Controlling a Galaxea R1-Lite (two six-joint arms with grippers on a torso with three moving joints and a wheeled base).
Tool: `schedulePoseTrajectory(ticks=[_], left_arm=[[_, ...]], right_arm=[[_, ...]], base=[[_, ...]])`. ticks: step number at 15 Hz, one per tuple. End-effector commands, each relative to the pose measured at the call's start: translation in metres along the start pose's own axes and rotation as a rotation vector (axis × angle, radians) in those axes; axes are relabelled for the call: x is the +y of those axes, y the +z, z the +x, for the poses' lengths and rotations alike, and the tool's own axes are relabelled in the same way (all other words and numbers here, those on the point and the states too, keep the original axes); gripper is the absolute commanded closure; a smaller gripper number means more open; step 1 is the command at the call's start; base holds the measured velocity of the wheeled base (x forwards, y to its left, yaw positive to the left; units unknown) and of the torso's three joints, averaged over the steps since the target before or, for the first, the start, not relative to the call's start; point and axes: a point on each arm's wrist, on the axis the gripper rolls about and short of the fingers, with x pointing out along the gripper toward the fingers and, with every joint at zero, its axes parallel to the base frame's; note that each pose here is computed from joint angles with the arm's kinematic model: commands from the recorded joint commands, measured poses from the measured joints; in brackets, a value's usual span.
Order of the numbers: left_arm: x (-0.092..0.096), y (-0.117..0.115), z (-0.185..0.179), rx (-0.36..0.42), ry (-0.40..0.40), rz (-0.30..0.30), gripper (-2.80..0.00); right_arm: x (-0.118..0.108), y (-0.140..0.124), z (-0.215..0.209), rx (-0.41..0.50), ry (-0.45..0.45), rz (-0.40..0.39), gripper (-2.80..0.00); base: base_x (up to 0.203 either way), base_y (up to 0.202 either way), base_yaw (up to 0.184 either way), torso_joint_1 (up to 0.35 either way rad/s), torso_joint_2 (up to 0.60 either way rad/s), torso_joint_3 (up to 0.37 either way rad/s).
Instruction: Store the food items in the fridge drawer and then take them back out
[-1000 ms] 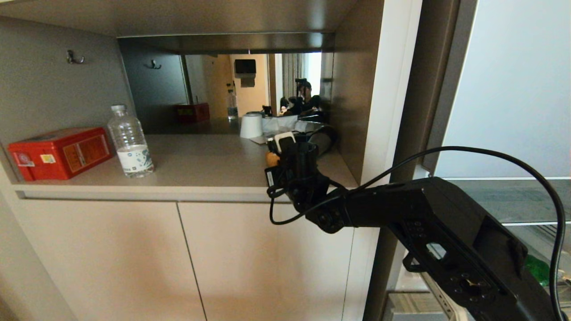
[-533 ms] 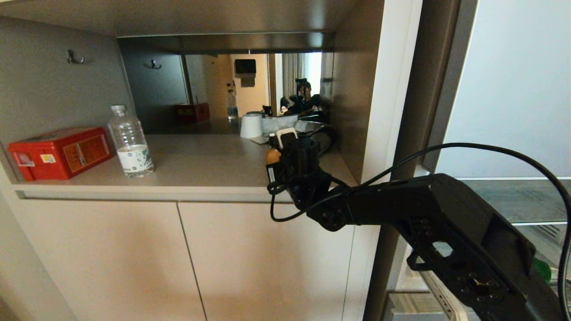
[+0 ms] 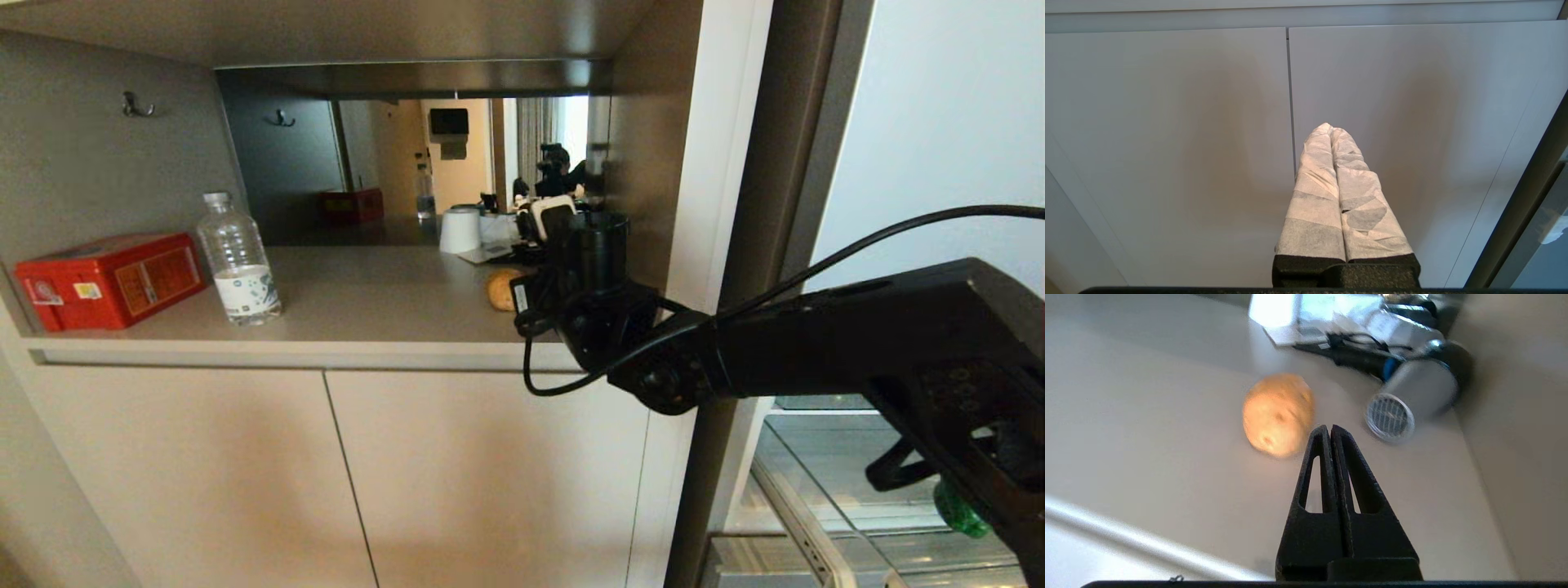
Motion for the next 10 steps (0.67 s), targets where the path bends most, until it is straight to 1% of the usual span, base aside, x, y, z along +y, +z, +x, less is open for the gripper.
schedulePoseTrajectory(ticks=[1, 5, 9, 10], left_arm=[[0.000, -0.003, 0.001, 0.011, 0.000, 0.000, 0.00], [0.000, -0.003, 0.001, 0.011, 0.000, 0.000, 0.00], [0.000, -0.003, 0.001, 0.011, 0.000, 0.000, 0.00], [0.000, -0.003, 0.001, 0.011, 0.000, 0.000, 0.00]], right_arm=[[-0.012, 0.014, -0.021, -0.009, -0.003, 0.004, 0.00], [-0.031, 0.019, -0.054, -0.005, -0.002, -0.002, 0.00], [-0.040, 0.017, -0.072, 0.013, 0.000, -0.016, 0.00], [-0.040, 0.017, -0.073, 0.013, 0.004, -0.018, 0.00]], base=[[0.000, 0.000, 0.000, 0.000, 0.00, 0.000], [0.000, 0.000, 0.000, 0.000, 0.00, 0.000], [0.000, 0.000, 0.000, 0.000, 0.00, 0.000], [0.000, 0.000, 0.000, 0.000, 0.00, 0.000]])
